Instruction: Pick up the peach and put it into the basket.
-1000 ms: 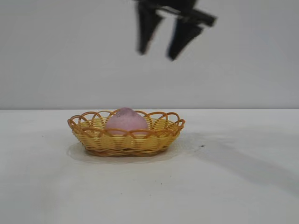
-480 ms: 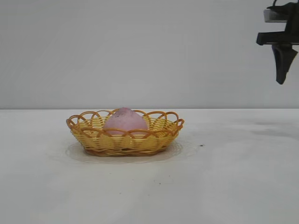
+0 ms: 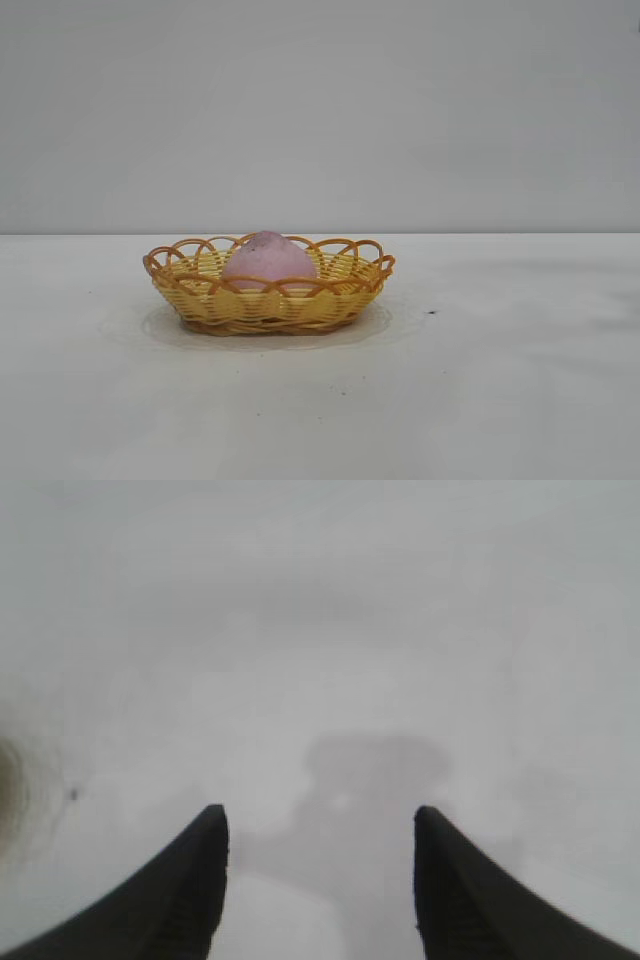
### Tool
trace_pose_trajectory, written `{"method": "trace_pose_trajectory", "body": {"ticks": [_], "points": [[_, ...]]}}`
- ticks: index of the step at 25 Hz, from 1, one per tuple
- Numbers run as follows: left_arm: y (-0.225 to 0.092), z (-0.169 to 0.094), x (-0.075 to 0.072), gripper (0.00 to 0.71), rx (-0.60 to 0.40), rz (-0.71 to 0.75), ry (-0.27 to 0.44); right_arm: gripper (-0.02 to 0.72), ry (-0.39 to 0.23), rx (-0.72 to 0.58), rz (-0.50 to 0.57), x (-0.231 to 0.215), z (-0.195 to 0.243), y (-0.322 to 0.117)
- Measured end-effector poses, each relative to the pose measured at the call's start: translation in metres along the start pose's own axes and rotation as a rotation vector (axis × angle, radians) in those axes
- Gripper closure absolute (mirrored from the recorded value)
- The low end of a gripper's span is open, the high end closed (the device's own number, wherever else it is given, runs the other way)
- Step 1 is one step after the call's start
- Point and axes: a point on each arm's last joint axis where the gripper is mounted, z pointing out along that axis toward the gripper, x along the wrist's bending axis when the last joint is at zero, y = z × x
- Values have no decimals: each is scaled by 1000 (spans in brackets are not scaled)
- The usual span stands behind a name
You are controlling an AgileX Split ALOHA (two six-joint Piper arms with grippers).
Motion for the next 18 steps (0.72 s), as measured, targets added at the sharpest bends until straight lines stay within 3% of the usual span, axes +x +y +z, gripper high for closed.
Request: {"method": "trace_pose_trajectory", "body": {"ticks": [3,11,18], "points": [[0,0,0,321,0,0,0,324,3,50,-3,-1,-18,-42],[0,0,0,321,0,0,0,324,18,-44,-33,2,-87,-114],[0,0,0,321,0,0,0,324,-6,-147,-56,-5,-90,-177]]}}
